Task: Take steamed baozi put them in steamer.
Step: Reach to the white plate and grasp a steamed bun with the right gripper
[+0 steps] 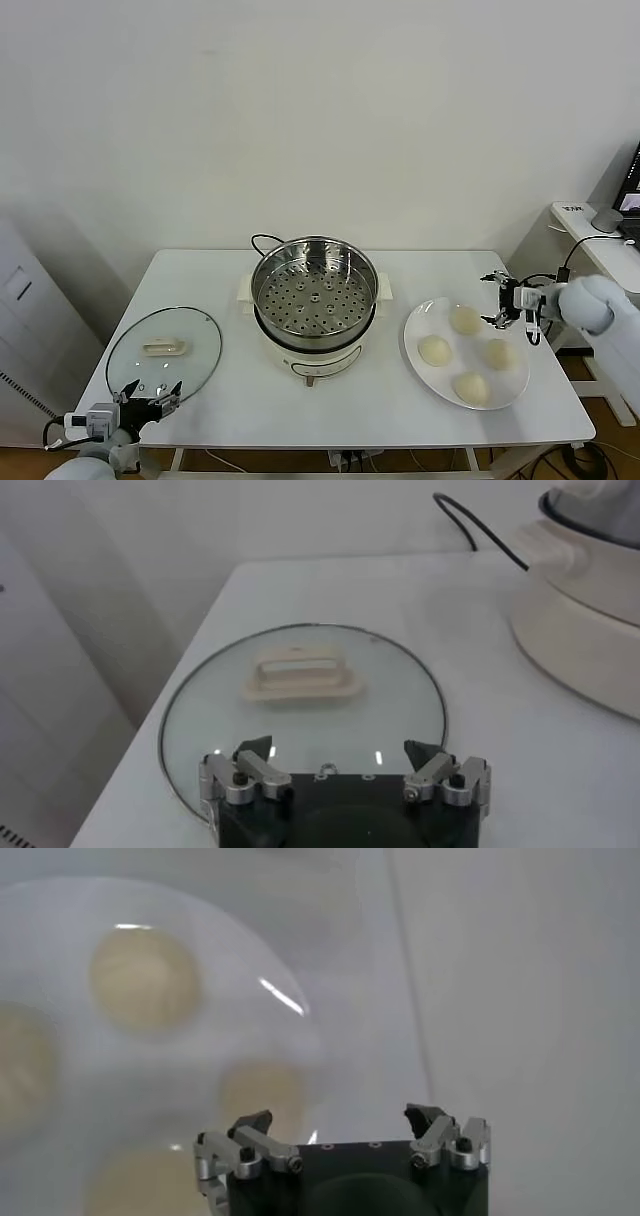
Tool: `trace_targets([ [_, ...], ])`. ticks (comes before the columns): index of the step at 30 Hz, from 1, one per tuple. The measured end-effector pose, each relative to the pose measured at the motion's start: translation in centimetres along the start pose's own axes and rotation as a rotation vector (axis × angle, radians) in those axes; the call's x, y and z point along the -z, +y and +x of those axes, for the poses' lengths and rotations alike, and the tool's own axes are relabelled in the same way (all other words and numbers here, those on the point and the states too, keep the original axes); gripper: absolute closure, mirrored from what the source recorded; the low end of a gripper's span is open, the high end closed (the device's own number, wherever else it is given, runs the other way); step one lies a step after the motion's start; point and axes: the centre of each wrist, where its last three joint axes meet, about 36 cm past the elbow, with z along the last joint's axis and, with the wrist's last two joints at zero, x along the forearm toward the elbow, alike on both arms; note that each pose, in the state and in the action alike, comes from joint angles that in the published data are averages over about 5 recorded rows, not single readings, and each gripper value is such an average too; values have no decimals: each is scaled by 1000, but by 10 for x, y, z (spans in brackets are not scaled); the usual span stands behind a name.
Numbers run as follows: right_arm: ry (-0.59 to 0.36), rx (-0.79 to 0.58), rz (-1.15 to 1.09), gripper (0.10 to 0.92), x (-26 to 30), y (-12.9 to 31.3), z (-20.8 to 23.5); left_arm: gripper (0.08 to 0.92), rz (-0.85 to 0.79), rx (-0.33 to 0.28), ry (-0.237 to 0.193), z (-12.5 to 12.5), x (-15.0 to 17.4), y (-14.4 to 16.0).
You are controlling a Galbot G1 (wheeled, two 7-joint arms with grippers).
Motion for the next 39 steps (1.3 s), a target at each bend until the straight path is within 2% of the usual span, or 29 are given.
trace_targets([
  [13, 12, 212, 53, 200, 10, -41, -36, 177, -2, -5, -13, 0, 7, -2],
  [31, 65, 280, 84, 200, 24, -44, -83, 177, -8, -24, -21, 5, 12, -7],
  [34, 69, 280, 81, 220, 25, -43, -87, 177, -9, -26, -20, 5, 12, -8],
  [39, 70, 280, 73, 333, 27, -42, -91, 177, -9, -29, -19, 5, 11, -8],
])
